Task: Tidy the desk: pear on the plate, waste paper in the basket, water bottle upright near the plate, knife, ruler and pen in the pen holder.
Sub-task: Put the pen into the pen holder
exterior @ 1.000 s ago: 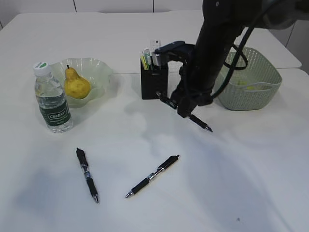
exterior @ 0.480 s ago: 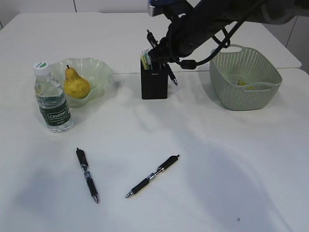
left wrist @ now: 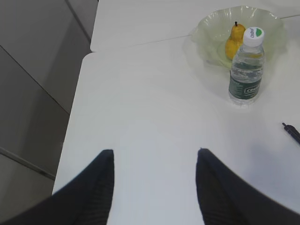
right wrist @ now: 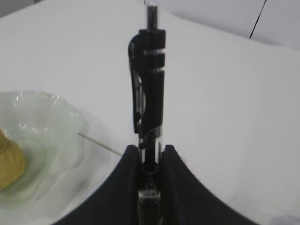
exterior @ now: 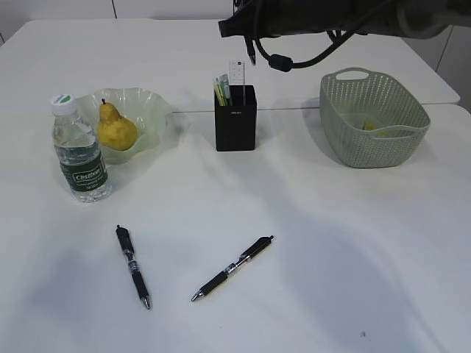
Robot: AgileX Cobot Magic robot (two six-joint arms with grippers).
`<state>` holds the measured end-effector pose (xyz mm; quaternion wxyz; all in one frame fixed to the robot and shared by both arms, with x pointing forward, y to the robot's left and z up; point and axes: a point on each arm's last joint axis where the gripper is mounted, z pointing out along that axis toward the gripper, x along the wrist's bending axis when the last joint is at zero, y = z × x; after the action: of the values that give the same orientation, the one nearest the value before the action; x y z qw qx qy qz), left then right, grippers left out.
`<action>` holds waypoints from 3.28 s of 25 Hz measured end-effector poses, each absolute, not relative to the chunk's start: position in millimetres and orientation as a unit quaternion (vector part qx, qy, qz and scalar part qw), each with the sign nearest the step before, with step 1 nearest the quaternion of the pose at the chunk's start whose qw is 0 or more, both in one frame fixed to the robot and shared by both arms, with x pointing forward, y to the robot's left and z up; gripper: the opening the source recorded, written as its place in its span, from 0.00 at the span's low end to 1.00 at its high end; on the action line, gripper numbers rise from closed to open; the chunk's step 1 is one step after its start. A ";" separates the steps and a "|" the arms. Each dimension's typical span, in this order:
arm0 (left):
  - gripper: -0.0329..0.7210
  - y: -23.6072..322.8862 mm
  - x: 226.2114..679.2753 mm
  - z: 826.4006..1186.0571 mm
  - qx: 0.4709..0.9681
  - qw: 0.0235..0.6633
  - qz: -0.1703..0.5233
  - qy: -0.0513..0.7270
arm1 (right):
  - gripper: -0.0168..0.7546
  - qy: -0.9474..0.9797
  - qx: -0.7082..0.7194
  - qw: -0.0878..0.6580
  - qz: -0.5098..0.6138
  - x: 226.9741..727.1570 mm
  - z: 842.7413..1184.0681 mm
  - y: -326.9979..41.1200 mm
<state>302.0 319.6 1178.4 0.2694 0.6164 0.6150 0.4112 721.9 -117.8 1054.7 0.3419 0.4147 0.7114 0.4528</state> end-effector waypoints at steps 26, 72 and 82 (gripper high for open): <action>0.56 319.2 302.7 1179.4 0.615 0.274 0.415 0.612 | 0.16 0.614 0.458 0.394 0.508 757.9 966.0 -109.7; 0.56 319.5 302.1 1178.4 0.616 0.270 0.411 0.615 | 0.36 0.644 0.462 0.368 0.486 755.2 932.7 -96.2; 0.56 319.5 302.1 1178.4 0.616 0.270 0.411 0.616 | 0.39 0.670 0.460 0.345 0.469 750.8 941.2 -94.8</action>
<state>302.1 319.5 1178.4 0.2701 0.6157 0.6155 0.4112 750.8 -94.8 941.2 0.3452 0.4602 0.6702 0.4690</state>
